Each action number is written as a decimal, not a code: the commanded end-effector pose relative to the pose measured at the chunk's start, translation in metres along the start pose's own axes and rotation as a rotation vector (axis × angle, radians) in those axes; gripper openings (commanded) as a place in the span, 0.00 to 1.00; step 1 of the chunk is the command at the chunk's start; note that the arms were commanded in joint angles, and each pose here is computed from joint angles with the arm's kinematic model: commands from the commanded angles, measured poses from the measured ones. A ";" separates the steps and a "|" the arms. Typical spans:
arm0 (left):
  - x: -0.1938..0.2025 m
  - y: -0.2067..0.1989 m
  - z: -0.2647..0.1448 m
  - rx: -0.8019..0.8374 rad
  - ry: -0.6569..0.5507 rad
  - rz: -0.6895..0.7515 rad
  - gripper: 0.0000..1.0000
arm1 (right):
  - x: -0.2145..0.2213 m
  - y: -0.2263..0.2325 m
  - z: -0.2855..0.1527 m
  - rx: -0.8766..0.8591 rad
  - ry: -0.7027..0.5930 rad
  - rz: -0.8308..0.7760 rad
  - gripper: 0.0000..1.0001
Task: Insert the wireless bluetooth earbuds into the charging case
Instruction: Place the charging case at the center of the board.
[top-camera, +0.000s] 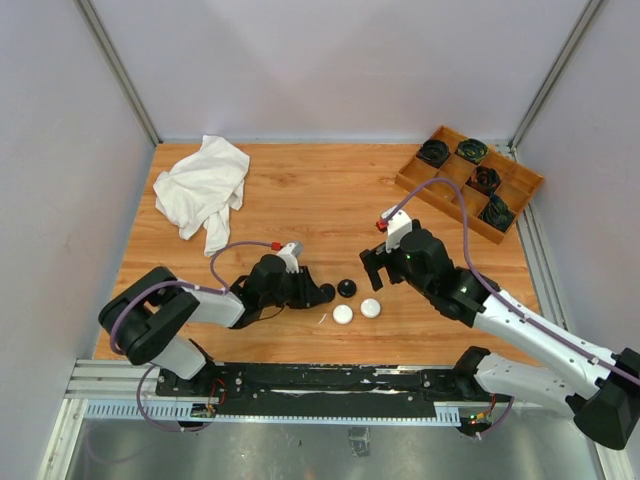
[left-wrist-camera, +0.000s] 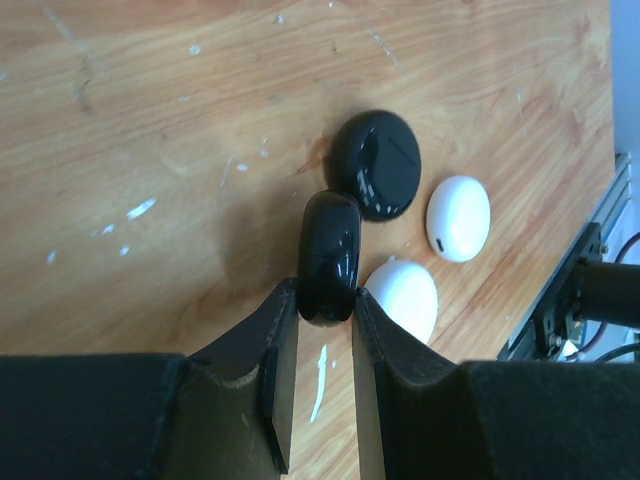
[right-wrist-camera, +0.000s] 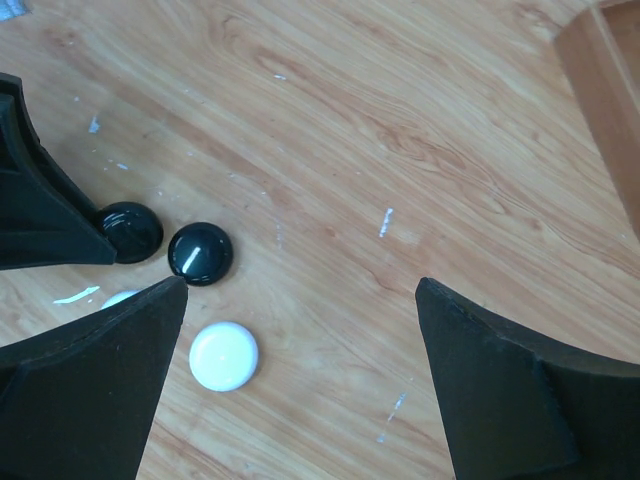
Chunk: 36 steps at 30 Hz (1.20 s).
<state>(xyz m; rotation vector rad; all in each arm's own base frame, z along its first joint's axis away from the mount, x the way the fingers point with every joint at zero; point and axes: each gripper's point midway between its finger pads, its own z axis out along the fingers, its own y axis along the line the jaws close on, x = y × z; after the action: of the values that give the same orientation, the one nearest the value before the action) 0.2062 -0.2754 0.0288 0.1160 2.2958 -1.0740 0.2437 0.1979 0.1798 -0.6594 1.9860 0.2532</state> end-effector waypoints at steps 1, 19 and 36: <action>0.001 -0.009 0.016 0.028 0.058 -0.057 0.03 | -0.005 -0.025 -0.009 0.113 -0.059 0.050 0.99; 0.000 0.012 0.006 -0.097 0.030 -0.075 0.57 | -0.002 -0.034 -0.017 0.146 -0.088 0.078 0.98; -0.124 0.017 -0.107 -0.338 -0.377 0.095 0.99 | 0.008 -0.085 -0.054 0.380 -0.001 0.101 0.98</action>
<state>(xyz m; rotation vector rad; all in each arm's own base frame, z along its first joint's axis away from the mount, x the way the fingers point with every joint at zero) 0.2499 -0.2063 0.1042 -0.1007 2.1359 -0.8041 0.2410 0.1360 0.1927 -0.4625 1.9782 0.0711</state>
